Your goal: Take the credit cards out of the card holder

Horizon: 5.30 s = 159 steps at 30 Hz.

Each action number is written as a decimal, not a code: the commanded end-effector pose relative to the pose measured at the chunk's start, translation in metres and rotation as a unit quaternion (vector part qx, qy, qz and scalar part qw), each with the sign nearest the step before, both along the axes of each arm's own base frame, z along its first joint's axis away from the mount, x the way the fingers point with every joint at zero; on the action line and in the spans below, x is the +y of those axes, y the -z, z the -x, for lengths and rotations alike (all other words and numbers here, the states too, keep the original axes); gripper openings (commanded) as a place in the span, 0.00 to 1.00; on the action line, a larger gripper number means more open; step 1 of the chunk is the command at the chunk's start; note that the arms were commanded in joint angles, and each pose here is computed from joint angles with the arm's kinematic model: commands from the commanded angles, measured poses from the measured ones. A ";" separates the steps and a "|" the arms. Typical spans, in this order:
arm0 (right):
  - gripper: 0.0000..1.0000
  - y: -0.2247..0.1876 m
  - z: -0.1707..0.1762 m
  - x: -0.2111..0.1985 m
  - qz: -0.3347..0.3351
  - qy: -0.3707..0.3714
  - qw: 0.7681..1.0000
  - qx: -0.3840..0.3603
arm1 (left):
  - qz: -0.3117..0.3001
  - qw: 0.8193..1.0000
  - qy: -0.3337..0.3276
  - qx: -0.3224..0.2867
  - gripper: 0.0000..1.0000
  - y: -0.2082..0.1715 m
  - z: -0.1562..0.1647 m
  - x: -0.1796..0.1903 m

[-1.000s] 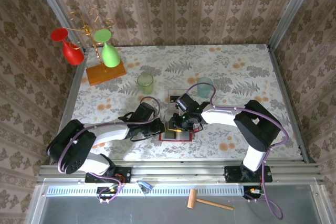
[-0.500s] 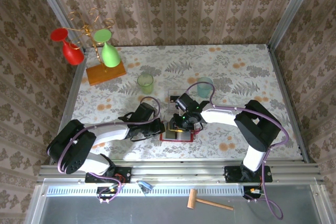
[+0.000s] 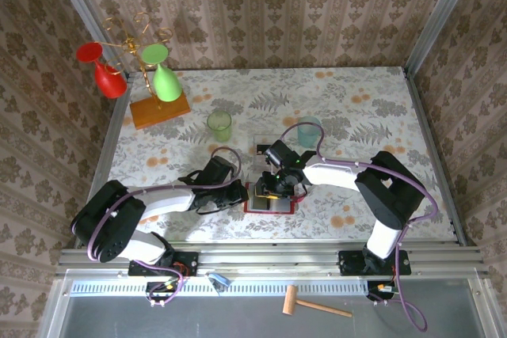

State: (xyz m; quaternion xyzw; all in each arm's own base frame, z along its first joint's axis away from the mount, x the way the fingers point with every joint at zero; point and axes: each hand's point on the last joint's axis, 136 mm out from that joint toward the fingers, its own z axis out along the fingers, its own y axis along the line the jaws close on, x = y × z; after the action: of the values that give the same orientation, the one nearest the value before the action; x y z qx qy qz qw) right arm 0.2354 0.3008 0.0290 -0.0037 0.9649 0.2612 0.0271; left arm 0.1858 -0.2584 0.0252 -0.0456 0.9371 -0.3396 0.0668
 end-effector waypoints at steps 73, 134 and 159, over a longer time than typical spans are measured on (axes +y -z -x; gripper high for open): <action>0.33 -0.001 -0.001 -0.030 -0.045 0.059 0.997 0.005 | -0.036 0.997 0.060 0.017 0.10 0.011 0.006 -0.025; 0.16 -0.008 -0.005 -0.029 -0.136 0.086 0.987 -0.003 | -0.040 0.997 0.056 0.028 0.10 0.021 0.011 -0.021; 0.10 -0.021 0.000 -0.062 -0.103 0.095 0.990 -0.021 | -0.042 0.998 0.051 0.025 0.10 0.019 0.015 -0.015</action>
State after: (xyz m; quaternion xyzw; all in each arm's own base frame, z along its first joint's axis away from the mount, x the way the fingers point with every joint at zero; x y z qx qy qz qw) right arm 0.2414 0.2492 0.0518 0.0871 0.9205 0.3742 0.0714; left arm 0.1883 -0.2942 0.0274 0.0068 0.9371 -0.3447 0.0544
